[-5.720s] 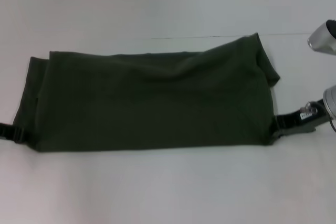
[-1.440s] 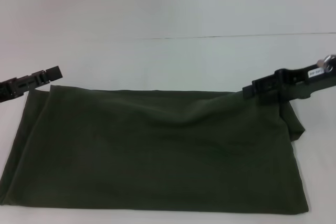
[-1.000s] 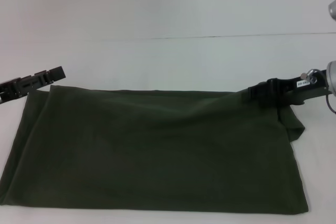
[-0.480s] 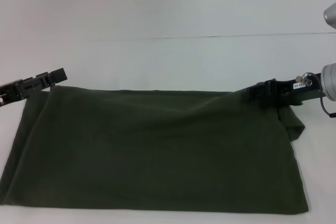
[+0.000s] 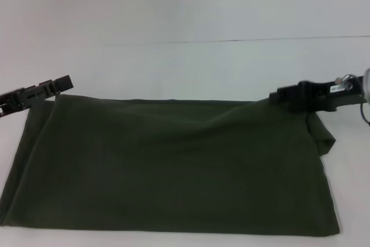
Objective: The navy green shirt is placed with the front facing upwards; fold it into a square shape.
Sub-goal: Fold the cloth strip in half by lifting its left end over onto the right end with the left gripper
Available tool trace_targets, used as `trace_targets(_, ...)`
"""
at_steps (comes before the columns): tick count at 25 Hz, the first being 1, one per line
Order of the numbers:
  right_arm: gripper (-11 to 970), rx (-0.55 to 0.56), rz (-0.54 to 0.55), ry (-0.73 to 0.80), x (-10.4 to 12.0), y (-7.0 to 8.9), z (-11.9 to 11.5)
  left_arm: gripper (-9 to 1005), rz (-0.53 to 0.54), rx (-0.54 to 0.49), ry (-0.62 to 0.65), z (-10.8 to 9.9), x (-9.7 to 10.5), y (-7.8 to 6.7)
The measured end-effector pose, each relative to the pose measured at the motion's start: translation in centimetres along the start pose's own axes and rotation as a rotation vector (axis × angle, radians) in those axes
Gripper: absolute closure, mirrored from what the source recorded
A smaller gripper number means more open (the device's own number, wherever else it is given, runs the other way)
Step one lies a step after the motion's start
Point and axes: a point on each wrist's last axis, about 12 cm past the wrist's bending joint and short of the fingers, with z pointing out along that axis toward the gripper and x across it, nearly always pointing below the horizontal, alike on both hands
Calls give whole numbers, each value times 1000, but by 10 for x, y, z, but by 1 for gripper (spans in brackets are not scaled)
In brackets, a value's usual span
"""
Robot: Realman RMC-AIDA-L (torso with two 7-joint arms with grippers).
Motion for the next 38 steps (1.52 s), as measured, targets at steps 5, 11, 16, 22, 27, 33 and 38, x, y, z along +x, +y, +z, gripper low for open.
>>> trace_targets(5, 269, -148, 33, -96, 3, -7, -24, 164, -28, 0, 7, -4, -6, 0)
trace_targets(11, 269, -322, 16, -239, 22, -16, -42, 164, -72, -38, 122, -13, -22, -1)
trace_targets(16, 269, -391, -36, -266, 42, -12, -30, 164, -65, -159, 337, -13, -38, 0)
trace_targets(22, 269, -417, -118, -276, 54, -2, -13, 164, -60, -311, 458, -1, -50, 2)
trace_targets(27, 269, -402, -124, -314, 54, -4, -12, 164, -6, -393, 484, 10, -48, 3)
trace_targets(33, 269, -391, -109, -326, 53, -7, -13, 164, 3, -497, 584, 16, -46, 3)
trace_targets(38, 269, -389, -107, -328, 52, -7, -13, 164, 21, -545, 581, 19, -45, 4)
